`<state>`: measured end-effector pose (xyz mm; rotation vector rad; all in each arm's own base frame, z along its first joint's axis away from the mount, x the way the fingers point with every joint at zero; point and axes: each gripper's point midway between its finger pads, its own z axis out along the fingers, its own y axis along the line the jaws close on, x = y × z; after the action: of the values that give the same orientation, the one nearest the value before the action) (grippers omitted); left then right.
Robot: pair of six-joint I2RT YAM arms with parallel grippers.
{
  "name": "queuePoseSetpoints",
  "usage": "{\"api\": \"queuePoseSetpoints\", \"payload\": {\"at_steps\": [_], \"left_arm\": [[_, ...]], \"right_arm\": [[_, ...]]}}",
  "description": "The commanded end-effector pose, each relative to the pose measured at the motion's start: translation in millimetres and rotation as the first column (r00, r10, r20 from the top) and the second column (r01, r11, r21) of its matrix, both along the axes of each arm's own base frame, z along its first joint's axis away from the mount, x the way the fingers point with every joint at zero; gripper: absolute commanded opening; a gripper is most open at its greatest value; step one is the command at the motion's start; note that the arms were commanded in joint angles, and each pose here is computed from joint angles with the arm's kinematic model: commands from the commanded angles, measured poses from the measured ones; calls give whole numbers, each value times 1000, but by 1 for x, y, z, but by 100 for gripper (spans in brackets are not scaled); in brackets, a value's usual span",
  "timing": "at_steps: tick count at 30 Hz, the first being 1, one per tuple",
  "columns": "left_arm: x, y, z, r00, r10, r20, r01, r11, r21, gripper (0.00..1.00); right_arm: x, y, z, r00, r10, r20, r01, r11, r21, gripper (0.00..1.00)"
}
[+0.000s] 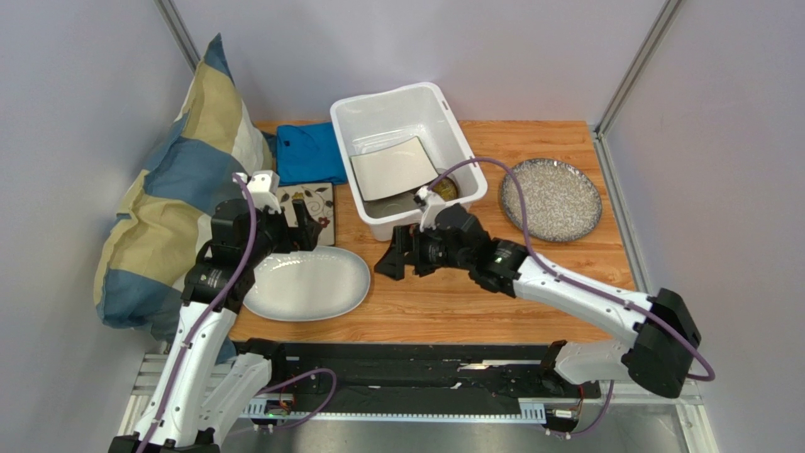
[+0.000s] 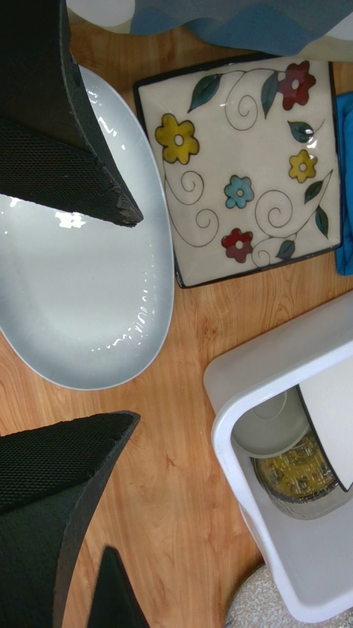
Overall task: Place the plates into the plastic bin on the countertop
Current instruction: Pick up the plate at the center of the board.
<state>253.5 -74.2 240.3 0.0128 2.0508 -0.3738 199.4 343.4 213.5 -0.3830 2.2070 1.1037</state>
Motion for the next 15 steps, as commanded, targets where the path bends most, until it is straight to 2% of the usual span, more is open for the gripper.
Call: {"api": "queuePoseSetpoints", "payload": {"at_steps": [1,6,9,15], "left_arm": [[2,0,4,999,-16,34,16,1000,8,99],[3,-1,4,999,-21,33,21,1000,6,99],[3,-2,4,999,-23,35,23,1000,6,99],[2,-3,5,999,-28,37,28,1000,2,99]], "right_arm": [[-4,43,-1,997,14,-70,0,981,194,91],[5,65,-50,989,14,-150,15,982,190,90],[10,75,-60,984,9,-179,32,974,225,89],[21,85,-101,968,-40,-249,95,973,213,87]]}}
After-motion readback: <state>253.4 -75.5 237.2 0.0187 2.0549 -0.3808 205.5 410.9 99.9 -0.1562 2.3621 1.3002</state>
